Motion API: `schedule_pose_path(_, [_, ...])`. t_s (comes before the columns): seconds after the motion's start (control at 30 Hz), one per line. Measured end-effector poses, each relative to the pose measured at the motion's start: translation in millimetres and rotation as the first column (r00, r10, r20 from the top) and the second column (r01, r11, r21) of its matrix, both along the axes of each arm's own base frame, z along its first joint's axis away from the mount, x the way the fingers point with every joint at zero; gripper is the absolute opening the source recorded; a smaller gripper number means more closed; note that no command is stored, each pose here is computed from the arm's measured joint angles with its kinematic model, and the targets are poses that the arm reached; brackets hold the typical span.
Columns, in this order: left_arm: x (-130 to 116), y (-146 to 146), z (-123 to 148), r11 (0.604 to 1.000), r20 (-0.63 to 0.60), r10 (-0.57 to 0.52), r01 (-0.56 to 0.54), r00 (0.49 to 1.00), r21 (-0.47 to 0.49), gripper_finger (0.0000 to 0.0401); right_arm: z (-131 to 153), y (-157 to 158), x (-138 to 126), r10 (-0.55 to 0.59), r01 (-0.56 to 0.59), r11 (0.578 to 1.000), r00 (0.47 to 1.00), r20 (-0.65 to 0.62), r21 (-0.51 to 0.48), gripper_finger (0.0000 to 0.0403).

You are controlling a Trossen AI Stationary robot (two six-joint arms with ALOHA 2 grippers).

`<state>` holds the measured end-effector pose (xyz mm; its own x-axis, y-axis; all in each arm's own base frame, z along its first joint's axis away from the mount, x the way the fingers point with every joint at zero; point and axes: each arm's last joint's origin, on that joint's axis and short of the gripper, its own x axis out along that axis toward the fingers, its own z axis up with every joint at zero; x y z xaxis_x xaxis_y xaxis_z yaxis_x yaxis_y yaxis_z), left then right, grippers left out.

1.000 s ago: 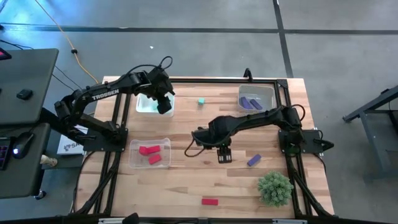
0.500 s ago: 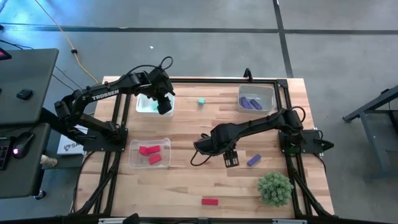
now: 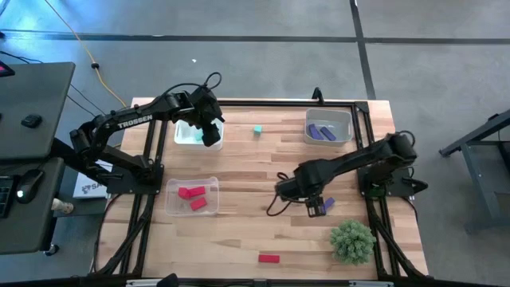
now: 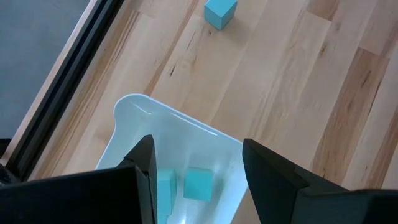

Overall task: Sort & place blocks by color
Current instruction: Put the violet block into the gray bin

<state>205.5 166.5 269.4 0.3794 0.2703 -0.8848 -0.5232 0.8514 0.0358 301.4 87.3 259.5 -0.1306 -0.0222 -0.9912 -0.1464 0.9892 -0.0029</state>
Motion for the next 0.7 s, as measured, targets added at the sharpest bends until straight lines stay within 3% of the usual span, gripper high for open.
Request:
schedule_pose_path(0.17, [0.4, -0.5, 0.0, 1.0, 0.008, 0.019, -0.019, 1.0, -0.011, 0.0145, -9.0, -0.6, -24.2, 0.021, -0.023, 0.999, 0.998, 0.062, 0.023, 0.0208])
schedule_pose_path(0.37, [7.6, -9.9, 0.0, 0.998, 0.026, 0.04, -0.039, 0.999, -0.041, 0.0145, -30.7, -2.3, -51.9, 0.043, -0.044, 0.999, 0.999, 0.022, 0.03, 0.0209])
schedule_pose_path(0.7, [30.9, -49.3, 0.9, 0.995, 0.06, -0.003, 0.009, 0.998, -0.1, 0.0145, -68.1, 7.1, -68.5, 0.151, -0.151, 0.988, 0.988, 0.019, 0.035, 0.0208])
